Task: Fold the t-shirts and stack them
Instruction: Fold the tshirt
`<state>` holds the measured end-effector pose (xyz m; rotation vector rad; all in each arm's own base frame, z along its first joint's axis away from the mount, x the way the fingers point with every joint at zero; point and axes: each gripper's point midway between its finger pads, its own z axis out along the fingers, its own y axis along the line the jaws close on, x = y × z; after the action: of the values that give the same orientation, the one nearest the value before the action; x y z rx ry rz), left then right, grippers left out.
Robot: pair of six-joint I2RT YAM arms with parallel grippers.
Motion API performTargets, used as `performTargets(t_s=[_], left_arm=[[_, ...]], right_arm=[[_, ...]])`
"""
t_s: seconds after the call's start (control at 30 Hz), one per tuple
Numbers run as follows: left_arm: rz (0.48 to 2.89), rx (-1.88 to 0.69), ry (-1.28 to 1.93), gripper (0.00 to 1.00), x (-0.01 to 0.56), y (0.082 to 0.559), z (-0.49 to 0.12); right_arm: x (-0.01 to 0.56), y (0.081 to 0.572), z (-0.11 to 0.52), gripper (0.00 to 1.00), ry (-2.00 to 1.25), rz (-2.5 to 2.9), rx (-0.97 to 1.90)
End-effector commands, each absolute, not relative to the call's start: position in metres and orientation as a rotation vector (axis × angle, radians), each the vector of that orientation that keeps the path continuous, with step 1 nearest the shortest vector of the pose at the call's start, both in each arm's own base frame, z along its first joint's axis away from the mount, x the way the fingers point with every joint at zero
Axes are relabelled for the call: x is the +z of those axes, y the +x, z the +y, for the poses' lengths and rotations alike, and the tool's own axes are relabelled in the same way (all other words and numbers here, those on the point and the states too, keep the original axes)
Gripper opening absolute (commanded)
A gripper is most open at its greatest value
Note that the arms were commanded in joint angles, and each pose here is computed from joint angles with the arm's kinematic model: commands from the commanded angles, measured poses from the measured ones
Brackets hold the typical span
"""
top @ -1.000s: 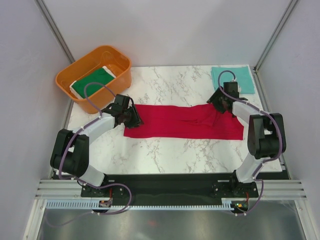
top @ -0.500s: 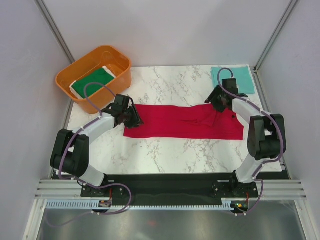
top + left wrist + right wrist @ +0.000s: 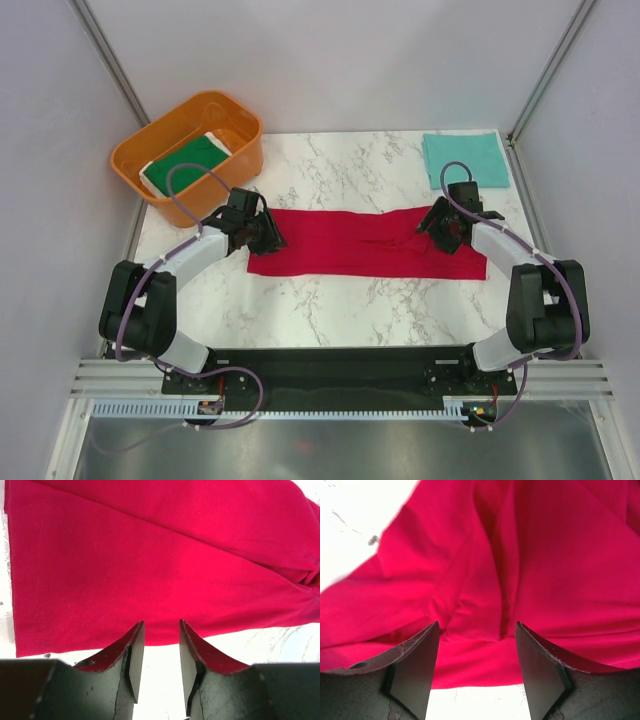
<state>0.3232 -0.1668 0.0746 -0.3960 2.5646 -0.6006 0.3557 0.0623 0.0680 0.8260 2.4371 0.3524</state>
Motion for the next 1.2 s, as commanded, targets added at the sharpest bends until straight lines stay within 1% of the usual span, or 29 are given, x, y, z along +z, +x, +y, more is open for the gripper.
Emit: performTargets(t_s=[0.0,0.6,0.73,0.93,0.97,1.17], left_arm=[[2.496,-0.637,-0.326,0.41,0.094,0.329,-0.169],[2.481,-0.622,-0.325,0.41,0.097,0.333,-0.167],[2.479,-0.619,-0.328,0.41,0.098,0.334,-0.167],[2.474,-0.622,-0.328,0.41,0.099,0.335,-0.167],[2.477,-0.62,-0.334,0.41,0.098,0.335,-0.167],[2.486,-0.628,-0.34,0.41,0.096,0.333,-0.168]], right_arm=[[0.068,0.357,0.063,0.71,0.855,2.398,0.358],[0.044,0.368,0.079,0.7,0.919,2.356,0.4],[0.052,0.381,0.083,0.7,0.902,2.329,0.414],[0.097,0.419,0.1,0.69,0.74,2.267,0.469],[0.101,0.421,0.11,0.69,0.702,2.282,0.523],[0.093,0.43,0.132,0.68,0.517,2.377,0.577]])
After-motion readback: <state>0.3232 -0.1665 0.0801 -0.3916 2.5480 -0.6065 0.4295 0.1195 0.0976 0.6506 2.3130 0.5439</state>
